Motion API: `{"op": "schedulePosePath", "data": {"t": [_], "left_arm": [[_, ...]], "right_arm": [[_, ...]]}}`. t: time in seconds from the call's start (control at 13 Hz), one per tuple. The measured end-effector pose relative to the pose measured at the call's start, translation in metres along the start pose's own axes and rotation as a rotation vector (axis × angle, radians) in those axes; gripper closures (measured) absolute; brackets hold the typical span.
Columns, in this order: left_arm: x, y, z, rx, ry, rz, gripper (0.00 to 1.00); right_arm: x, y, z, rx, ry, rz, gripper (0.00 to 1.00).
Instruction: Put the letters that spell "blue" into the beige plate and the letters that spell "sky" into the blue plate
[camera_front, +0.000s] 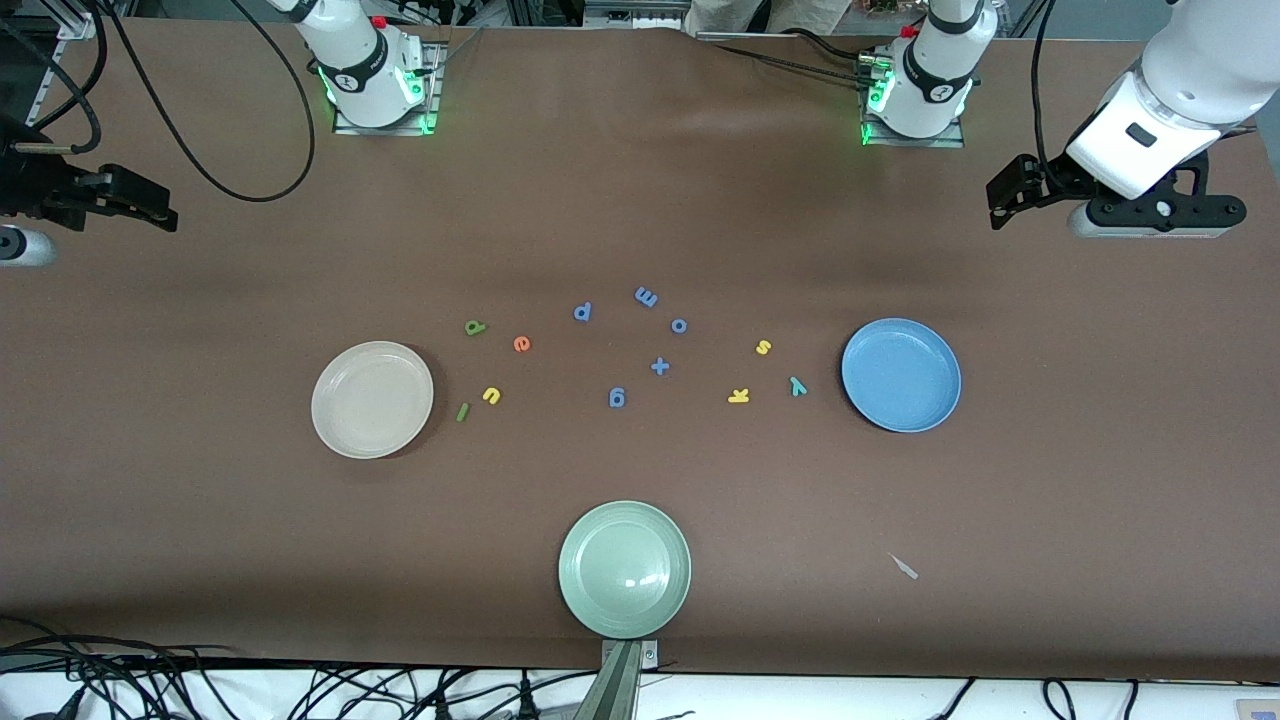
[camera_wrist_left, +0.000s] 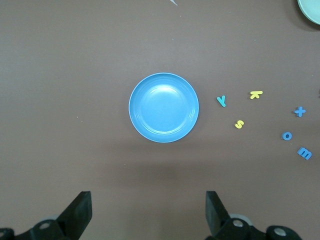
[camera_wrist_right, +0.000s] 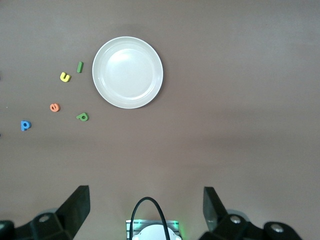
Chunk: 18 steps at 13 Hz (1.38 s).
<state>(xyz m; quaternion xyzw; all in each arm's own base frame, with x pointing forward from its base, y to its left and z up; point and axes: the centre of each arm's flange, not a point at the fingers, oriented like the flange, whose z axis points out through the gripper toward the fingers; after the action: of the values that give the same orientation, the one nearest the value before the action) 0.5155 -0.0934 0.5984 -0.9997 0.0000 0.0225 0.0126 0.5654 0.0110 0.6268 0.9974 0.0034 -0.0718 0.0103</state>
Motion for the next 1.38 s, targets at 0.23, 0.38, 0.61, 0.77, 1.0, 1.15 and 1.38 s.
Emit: {"op": "schedulePosePath", "data": {"t": [0.23, 0.38, 0.61, 0.77, 1.0, 1.15, 1.38], "left_arm": [[0.0, 0.0, 0.0, 0.001, -0.003, 0.0, 0.0], [0.0, -0.003, 0.0, 0.0, -0.004, -0.005, 0.0], [0.001, -0.011, 0.0, -0.002, -0.005, -0.019, 0.0], [0.001, -0.011, 0.0, -0.002, -0.005, -0.02, 0.0], [0.001, -0.011, 0.0, -0.002, -0.005, -0.02, 0.0], [0.001, -0.011, 0.0, -0.002, -0.005, -0.02, 0.0], [0.001, -0.011, 0.0, -0.002, -0.006, -0.02, 0.0]], "right_arm": [[0.0, 0.003, 0.001, 0.0, -0.003, 0.005, 0.0], [0.001, 0.003, 0.001, 0.0, -0.003, 0.006, 0.0], [0.001, 0.003, 0.001, 0.0, -0.004, 0.006, 0.0], [0.001, 0.003, 0.001, 0.0, -0.004, 0.006, 0.0], [0.001, 0.003, 0.002, 0.0, -0.005, 0.006, 0.0], [0.002, 0.003, 0.003, 0.0, -0.007, 0.006, 0.0], [0.001, 0.003, 0.004, 0.0, -0.012, 0.006, 0.0]]}}
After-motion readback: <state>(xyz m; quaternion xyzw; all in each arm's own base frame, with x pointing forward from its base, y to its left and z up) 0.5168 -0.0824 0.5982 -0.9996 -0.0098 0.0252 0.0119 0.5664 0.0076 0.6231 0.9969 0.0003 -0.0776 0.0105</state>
